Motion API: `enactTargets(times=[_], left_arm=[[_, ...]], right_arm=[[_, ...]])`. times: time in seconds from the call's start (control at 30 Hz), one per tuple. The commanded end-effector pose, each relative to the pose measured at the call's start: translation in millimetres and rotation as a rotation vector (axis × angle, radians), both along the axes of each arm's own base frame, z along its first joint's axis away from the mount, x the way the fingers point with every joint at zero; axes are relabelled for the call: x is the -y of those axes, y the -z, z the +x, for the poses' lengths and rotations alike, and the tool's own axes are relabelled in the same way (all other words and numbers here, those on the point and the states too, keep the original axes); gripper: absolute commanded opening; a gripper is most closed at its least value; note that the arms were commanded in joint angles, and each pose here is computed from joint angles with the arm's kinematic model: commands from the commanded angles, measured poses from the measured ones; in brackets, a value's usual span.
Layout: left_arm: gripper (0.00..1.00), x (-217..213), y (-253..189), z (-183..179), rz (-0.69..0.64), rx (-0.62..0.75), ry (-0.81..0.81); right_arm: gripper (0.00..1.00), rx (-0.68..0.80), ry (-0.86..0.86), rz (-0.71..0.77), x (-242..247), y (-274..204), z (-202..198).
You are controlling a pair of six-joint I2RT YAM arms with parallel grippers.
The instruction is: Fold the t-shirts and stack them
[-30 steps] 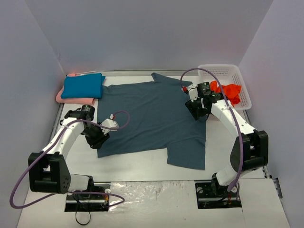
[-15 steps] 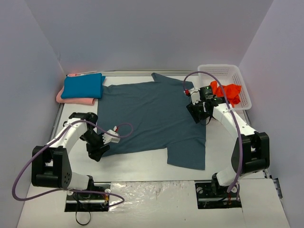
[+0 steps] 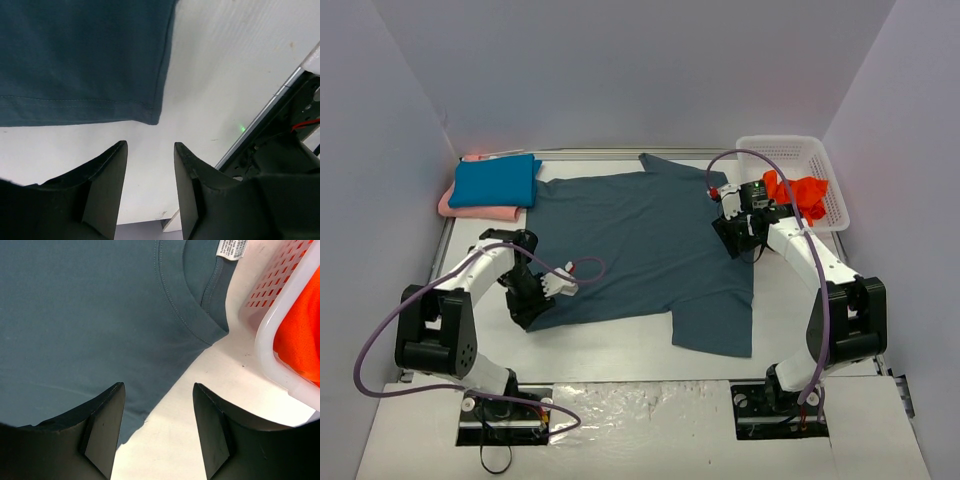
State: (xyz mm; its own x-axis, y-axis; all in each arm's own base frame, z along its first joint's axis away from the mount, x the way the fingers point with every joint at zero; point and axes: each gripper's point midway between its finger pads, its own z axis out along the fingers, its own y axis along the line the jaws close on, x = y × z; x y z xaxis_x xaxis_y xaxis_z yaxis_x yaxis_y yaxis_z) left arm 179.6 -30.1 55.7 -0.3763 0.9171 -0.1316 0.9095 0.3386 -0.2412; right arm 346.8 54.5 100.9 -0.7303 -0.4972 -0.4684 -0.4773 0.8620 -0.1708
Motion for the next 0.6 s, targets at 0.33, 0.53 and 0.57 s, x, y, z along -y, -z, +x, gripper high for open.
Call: enactTargets(times=[0.33, 0.53, 0.57], left_arm=[[0.38, 8.0, 10.3, 6.1, 0.108, -0.002, -0.003], [0.38, 5.4, 22.8, -0.6, 0.143, -0.012, -0.005], [0.38, 5.0, 24.2, -1.2, 0.145, -0.012, -0.008]], right_arm=[[0.52, 0.003, 0.034, -0.031, 9.2, 2.7, 3.8], [0.52, 0.001, 0.038, -0.038, 10.4, 4.3, 4.5], [0.52, 0.001, 0.039, -0.040, 10.7, 4.3, 4.6]])
